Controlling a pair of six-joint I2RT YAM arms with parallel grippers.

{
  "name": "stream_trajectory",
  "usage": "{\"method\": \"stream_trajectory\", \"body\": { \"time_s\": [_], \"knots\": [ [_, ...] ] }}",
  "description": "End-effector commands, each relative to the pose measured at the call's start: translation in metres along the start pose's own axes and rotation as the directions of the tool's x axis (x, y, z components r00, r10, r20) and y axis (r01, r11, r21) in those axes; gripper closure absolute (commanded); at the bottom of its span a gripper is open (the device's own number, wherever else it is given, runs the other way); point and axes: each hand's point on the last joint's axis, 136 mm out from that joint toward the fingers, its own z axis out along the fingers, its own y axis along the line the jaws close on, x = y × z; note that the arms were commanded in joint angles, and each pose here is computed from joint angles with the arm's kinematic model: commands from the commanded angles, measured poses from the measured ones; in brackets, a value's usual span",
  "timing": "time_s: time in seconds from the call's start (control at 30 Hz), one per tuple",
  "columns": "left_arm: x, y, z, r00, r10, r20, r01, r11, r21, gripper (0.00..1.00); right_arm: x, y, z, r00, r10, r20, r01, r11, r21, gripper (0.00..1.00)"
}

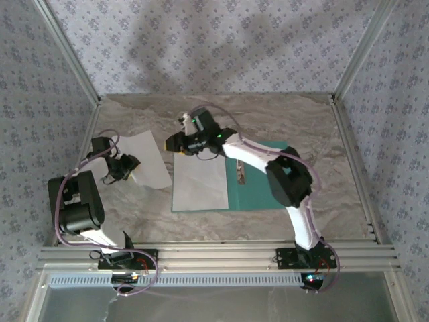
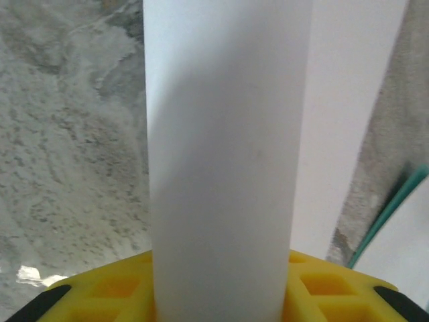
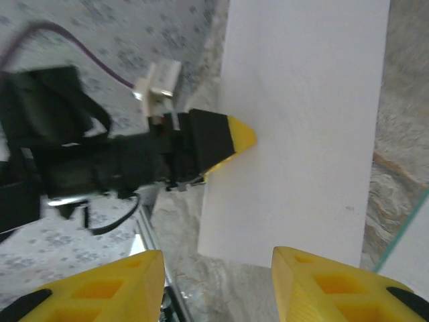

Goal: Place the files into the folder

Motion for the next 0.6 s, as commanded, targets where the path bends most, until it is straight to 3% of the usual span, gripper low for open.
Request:
{"method": "stream_trajectory", "body": {
  "time_s": [0.0,0.27,0.57],
  "knots": [
    [-0.002,-0.026,-0.014,1.000,0.013,0.019,-0.015,0.995,0.098,0.61,-0.002,0.019,-0.036,0.999,-0.007,0.033,0.009,0.998,-0.062,0.52],
    [0.012,-0.062,-0.030,0.998,0.055,0.002,-0.055,0.982,0.183,0.63,0.003,0.025,-0.115,0.983,0.138,0.125,-0.114,0.977,-0.178,0.49],
    [0.031,-0.110,-0.052,0.992,0.123,0.005,-0.120,0.955,0.270,0.67,0.024,0.003,-0.194,0.896,0.376,0.237,-0.284,0.894,-0.347,0.43]
  ]
}}
